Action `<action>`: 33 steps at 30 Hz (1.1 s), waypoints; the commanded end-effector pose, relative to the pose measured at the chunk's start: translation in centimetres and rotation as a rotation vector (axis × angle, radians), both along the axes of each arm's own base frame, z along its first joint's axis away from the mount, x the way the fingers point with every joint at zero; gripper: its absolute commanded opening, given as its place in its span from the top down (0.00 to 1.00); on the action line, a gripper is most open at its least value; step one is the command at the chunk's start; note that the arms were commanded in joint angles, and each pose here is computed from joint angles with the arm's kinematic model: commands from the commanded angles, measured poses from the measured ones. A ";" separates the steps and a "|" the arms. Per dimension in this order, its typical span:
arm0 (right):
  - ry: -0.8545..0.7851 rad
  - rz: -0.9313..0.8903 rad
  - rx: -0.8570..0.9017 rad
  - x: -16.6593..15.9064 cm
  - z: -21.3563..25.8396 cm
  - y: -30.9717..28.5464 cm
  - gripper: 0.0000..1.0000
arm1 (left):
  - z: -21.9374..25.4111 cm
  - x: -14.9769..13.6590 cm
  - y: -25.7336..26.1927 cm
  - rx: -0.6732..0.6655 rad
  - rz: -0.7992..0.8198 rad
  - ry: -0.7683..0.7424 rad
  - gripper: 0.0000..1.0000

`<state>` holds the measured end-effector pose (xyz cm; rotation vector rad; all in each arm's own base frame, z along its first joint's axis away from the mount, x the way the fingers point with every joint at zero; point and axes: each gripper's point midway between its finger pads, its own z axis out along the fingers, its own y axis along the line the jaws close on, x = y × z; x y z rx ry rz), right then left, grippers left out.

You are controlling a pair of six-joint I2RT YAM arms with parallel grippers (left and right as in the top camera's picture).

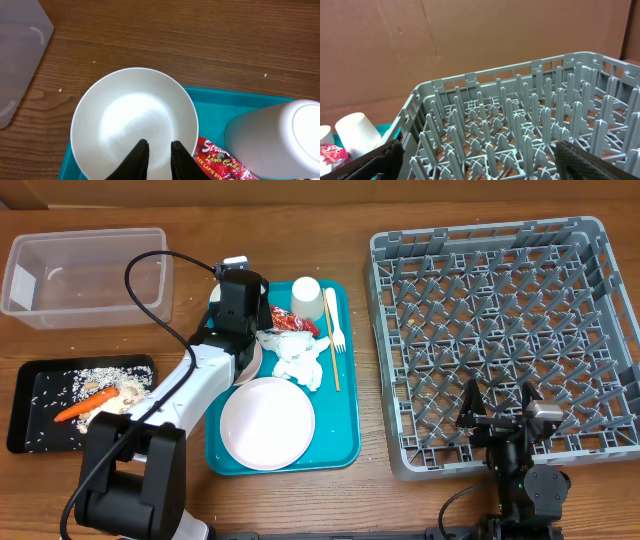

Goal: Sort waste into correct bins and load items into the dishwasher rack
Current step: 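Bring the emptied white bowl back and set it on the teal tray, then lower the left gripper onto the tissue and red wrapper and grasp them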

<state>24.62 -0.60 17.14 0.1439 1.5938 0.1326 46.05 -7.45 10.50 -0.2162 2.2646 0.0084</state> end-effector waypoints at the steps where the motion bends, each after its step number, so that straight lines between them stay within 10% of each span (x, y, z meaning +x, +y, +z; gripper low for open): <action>1: -0.005 0.002 -0.007 0.0 -0.1 0.1 0.00 | 1.8 0.4 0.2 0.017 0.002 -0.041 0.80; 15: -0.005 0.002 -0.007 0.0 -0.1 0.1 0.00 | 6.2 -11.2 -8.0 -0.325 -0.429 0.216 0.02; 26: -0.005 0.002 -0.007 0.0 -0.1 0.1 0.00 | 5.0 -14.3 -12.3 -0.493 -0.348 0.364 0.00; 33: -0.005 0.002 -0.007 0.0 -0.1 0.1 0.00 | 4.2 -13.1 -9.7 -0.592 0.038 0.364 0.00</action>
